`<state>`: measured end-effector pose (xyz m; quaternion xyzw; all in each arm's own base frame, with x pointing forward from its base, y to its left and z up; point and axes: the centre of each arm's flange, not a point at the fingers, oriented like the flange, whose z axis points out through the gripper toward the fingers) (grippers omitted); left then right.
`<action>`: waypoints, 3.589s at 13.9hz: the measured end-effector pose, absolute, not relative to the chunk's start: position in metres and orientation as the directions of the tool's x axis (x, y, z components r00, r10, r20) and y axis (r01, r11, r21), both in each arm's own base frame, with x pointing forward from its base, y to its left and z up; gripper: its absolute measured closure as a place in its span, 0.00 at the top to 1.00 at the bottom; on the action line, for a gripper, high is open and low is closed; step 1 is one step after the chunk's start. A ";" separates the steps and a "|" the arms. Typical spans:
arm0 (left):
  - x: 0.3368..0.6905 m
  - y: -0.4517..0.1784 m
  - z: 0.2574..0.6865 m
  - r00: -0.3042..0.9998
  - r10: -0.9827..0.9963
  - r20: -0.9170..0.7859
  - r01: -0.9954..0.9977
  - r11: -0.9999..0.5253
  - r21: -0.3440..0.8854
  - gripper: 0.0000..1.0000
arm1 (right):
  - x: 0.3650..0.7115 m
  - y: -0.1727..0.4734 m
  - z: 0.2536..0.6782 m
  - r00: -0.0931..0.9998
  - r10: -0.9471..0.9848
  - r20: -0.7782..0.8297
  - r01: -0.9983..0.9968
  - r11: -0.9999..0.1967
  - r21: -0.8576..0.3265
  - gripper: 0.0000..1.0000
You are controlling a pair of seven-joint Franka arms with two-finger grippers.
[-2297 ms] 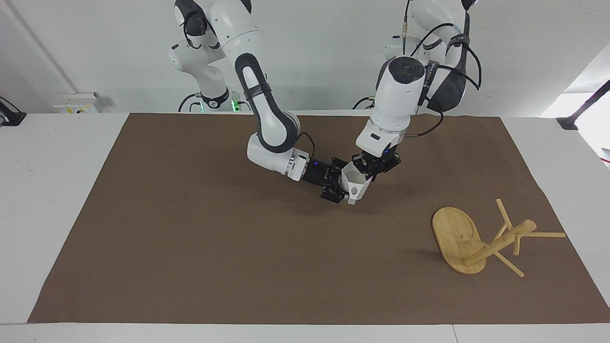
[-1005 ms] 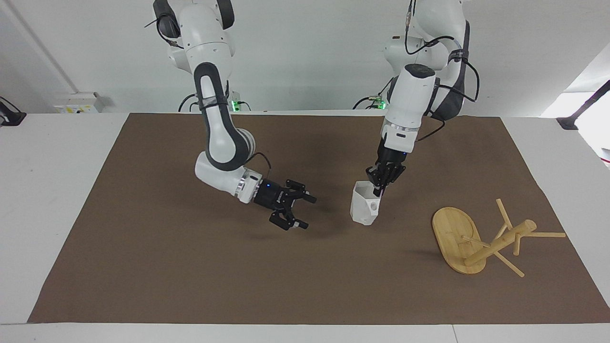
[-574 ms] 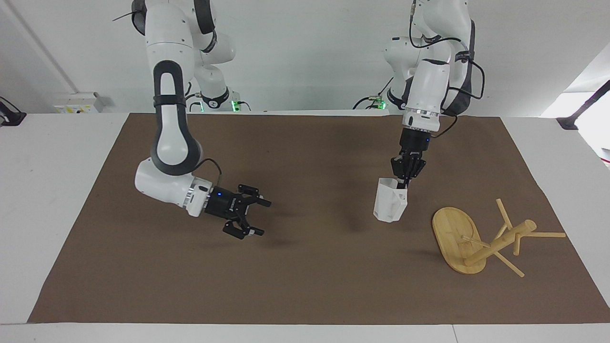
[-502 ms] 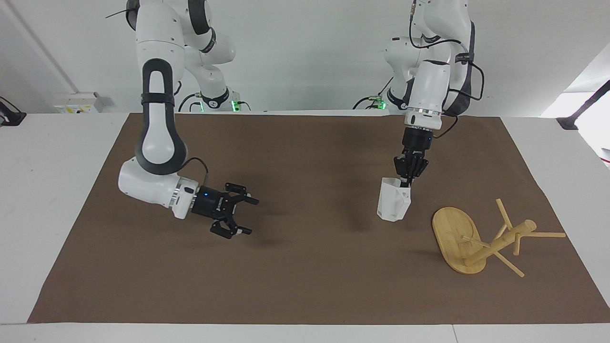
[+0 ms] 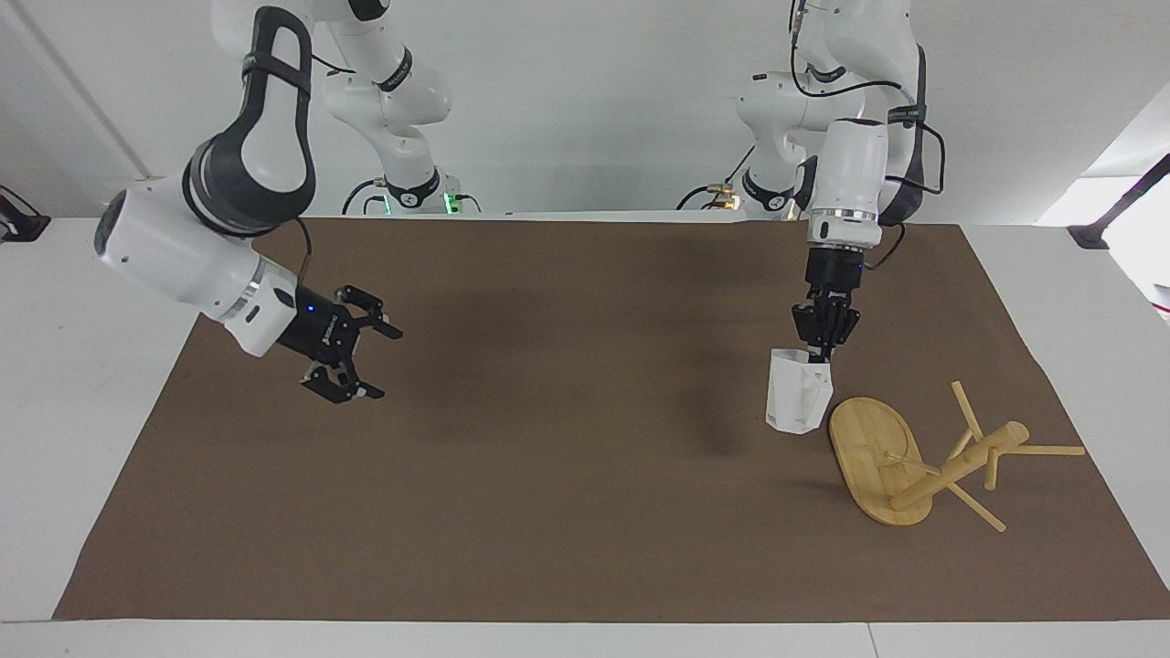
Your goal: Hang cup on rack
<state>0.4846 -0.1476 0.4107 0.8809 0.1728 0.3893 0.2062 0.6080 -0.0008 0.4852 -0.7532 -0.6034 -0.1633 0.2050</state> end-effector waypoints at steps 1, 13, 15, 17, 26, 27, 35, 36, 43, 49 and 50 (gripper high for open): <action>0.487 -0.147 0.400 0.630 0.470 0.618 0.138 -0.851 0.506 0.08 | 0.601 -0.011 0.496 0.251 0.865 0.435 0.968 -0.220 -0.121 1.00; 0.535 -0.122 0.379 0.574 0.563 0.594 0.212 -0.804 0.556 0.08 | 0.526 -0.052 0.631 0.939 0.307 -0.153 0.304 -0.952 -0.043 1.00; 0.543 -0.120 0.379 0.560 0.597 0.575 0.235 -0.780 0.580 0.08 | 0.524 -0.060 0.629 0.966 0.197 -0.169 0.195 -0.980 -0.029 1.00; 0.548 -0.114 0.378 0.545 0.628 0.555 0.264 -0.757 0.598 0.08 | 0.523 -0.063 0.627 0.980 0.082 -0.183 0.081 -0.997 -0.012 1.00; 0.561 -0.106 0.383 0.530 0.687 0.497 0.339 -0.709 0.618 0.08 | 0.515 -0.080 0.622 0.977 -0.038 -0.210 -0.039 -0.999 -0.001 1.00; 0.562 -0.105 0.381 0.533 0.687 0.495 0.343 -0.710 0.616 0.08 | 0.514 -0.086 0.621 0.976 -0.051 -0.212 -0.052 -0.999 -0.001 1.00; 0.564 -0.082 0.367 0.578 0.594 0.559 0.296 -0.792 0.534 0.08 | 0.509 -0.115 0.623 0.971 -0.129 -0.199 -0.131 -0.991 0.004 1.00; 0.565 -0.078 0.367 0.576 0.595 0.561 0.300 -0.792 0.532 0.08 | 0.509 -0.113 0.623 0.971 -0.132 -0.199 -0.133 -0.991 0.006 1.00; 0.567 -0.061 0.361 0.567 0.610 0.553 0.332 -0.784 0.525 0.08 | 0.513 -0.093 0.619 0.970 -0.128 -0.207 -0.128 -0.992 0.013 1.00; 0.572 -0.059 0.358 0.586 0.608 0.535 0.363 -0.788 0.498 0.33 | 0.513 -0.089 0.615 0.969 -0.121 -0.214 -0.121 -0.993 0.013 1.00; 0.574 -0.059 0.359 0.588 0.608 0.534 0.367 -0.788 0.494 0.39 | 0.513 -0.089 0.615 0.969 -0.121 -0.214 -0.121 -0.993 0.013 1.00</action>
